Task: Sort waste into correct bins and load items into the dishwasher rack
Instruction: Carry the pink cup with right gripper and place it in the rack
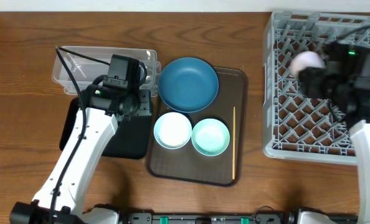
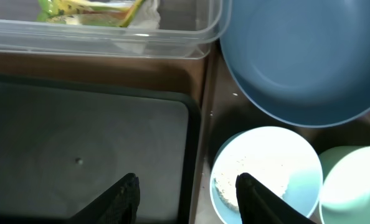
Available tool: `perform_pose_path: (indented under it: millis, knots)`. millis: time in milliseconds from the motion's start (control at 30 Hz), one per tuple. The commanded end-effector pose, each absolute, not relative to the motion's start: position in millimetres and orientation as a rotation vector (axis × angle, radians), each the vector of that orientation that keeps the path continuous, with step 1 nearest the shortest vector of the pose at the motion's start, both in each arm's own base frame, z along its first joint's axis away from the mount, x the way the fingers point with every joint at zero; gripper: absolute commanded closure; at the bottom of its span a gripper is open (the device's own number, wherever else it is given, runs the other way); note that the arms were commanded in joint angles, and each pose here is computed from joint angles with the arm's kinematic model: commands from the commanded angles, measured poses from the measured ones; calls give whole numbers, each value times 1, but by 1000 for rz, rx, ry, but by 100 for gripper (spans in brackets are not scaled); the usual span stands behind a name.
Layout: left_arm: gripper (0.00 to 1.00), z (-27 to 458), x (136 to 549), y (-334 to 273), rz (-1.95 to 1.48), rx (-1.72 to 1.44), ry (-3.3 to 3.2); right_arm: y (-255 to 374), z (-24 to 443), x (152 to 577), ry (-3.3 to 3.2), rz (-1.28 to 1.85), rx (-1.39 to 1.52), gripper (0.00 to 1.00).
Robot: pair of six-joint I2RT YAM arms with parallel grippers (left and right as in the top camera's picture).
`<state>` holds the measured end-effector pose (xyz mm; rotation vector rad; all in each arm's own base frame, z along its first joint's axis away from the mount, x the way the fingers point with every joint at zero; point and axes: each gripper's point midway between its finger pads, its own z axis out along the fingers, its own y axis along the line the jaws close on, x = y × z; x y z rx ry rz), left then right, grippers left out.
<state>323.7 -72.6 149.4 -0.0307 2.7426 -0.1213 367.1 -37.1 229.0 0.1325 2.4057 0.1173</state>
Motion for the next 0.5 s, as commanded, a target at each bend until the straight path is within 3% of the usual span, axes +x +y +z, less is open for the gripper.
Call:
perform_pose_path:
  millis: [0,467]
  knots:
    - [47,153,328,-67,-74,-20,2728,-87,244,362,2369,3,359,99]
    - [47,153,328,-67,-74,-19,2728,-229,216,307,2383,-188,964,99]
